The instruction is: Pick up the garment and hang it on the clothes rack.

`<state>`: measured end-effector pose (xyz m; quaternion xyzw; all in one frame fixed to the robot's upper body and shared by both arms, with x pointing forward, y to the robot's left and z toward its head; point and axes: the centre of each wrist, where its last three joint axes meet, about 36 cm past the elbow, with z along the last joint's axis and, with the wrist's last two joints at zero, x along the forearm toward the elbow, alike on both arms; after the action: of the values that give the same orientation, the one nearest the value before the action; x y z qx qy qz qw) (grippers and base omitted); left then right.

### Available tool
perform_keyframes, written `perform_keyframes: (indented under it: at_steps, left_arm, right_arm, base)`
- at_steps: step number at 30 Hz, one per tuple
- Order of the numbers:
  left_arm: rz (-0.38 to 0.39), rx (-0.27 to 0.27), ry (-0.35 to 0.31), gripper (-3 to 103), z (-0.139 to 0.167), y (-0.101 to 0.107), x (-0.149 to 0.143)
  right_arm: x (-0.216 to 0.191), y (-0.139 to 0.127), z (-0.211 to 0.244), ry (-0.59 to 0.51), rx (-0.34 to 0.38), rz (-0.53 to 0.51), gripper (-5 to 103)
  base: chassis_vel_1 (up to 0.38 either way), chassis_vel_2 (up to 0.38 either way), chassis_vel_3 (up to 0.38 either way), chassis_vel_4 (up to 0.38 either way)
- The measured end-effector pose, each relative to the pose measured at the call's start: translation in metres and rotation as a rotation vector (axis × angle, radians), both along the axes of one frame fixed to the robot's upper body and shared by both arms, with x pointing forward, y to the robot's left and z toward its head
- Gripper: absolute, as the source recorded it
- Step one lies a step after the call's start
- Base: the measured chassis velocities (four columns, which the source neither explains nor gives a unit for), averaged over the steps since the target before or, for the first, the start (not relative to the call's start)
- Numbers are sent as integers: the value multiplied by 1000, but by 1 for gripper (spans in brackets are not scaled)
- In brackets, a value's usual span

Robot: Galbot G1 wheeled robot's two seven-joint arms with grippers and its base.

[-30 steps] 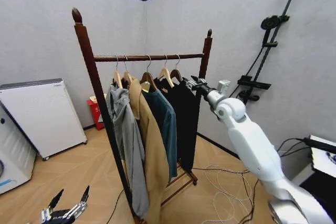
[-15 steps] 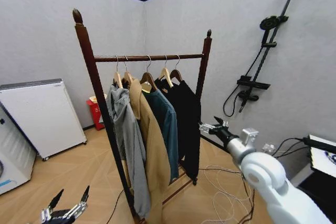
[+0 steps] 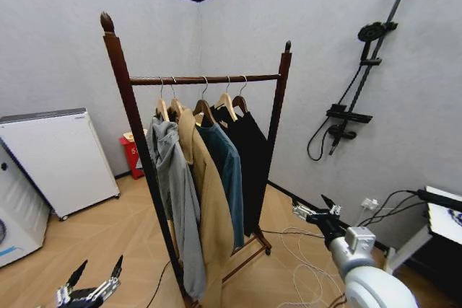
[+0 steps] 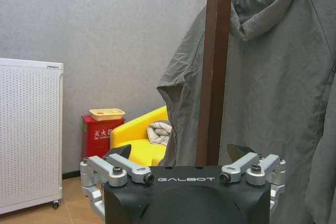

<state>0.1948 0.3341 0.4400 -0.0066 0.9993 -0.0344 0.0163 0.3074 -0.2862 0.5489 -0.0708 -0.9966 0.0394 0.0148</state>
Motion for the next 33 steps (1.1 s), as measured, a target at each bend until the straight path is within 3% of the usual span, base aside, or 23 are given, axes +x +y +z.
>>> perform_keyframes:
  at_steps: [11,21,33]
  left_arm:
    - [0,0,0,100,0,0,0]
    - [0,0,0,100,0,0,0]
    - [0,0,0,100,0,0,0]
  right_arm:
    - [-5,10,-11,-43,-37,-51,100]
    - [6,17,-23,-80,-41,-18,100]
    - [5,21,-27,-100,-35,-12,100]
  base:
    - [53,-57,-55,56]
    - [155,-158,-176,149]
    - [-89,-45,-40,-60]
